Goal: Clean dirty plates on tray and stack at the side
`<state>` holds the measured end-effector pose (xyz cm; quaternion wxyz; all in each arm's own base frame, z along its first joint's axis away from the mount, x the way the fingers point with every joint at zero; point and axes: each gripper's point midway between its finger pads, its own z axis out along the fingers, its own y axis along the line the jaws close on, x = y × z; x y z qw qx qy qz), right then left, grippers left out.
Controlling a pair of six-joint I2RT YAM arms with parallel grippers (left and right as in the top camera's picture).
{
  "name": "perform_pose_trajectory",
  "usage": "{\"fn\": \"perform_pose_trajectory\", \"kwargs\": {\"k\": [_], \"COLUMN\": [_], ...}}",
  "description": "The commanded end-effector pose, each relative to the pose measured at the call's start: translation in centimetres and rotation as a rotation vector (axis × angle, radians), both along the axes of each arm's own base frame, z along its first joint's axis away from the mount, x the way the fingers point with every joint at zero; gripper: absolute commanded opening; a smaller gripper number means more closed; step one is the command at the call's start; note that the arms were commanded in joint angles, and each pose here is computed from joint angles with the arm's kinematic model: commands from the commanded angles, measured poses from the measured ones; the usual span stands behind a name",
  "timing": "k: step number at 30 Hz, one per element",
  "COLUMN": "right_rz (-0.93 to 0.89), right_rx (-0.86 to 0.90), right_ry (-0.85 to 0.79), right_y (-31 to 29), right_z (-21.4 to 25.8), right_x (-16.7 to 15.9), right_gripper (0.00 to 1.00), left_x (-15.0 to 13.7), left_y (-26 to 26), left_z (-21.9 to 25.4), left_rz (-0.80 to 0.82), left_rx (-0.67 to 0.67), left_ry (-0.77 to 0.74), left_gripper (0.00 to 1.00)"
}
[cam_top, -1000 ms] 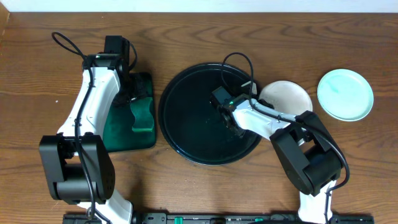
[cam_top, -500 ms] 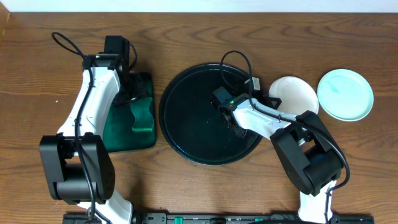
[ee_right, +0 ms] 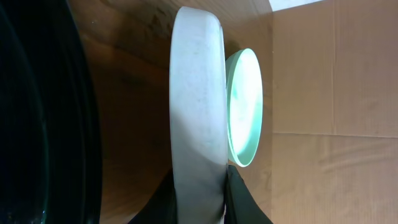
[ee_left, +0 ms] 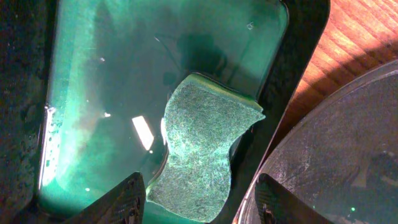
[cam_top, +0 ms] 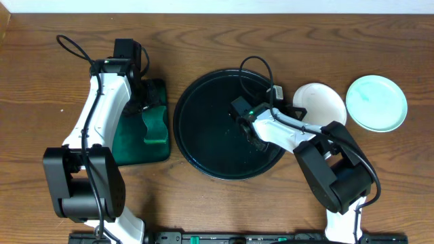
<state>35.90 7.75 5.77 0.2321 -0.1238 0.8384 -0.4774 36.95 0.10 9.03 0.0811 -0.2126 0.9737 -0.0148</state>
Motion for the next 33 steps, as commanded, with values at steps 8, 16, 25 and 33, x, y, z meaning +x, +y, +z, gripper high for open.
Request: {"fn": "perform_pose_trajectory", "kwargs": {"k": [8, 16, 25, 33], "right_rz": [0.002, 0.012, -0.028, -0.219], "right_rx": [0.111, 0.091, 0.179, 0.523], "right_ry": [0.001, -0.085, -0.276, -0.455], "right_y": [2.5, 1.6, -1.1, -7.4], "right_z": [-0.4, 4.3, 13.0, 18.4], "right_x": [-0.9, 0.1, 0.7, 0.3], "right_gripper": [0.01, 0.01, 0.01, 0.01], "left_x": [-0.3, -0.3, -0.2, -0.2], "left_y": [0.3, 0.3, 0.3, -0.1], "left_z": [-0.7, -0.7, -0.7, -0.7], "left_rz": [0.002, 0.002, 0.002, -0.002], "left_rx": [0.006, 0.006, 0.006, -0.021], "left_ry": [0.02, 0.02, 0.017, 0.017], "left_gripper": [0.58, 0.58, 0.58, 0.58]}}
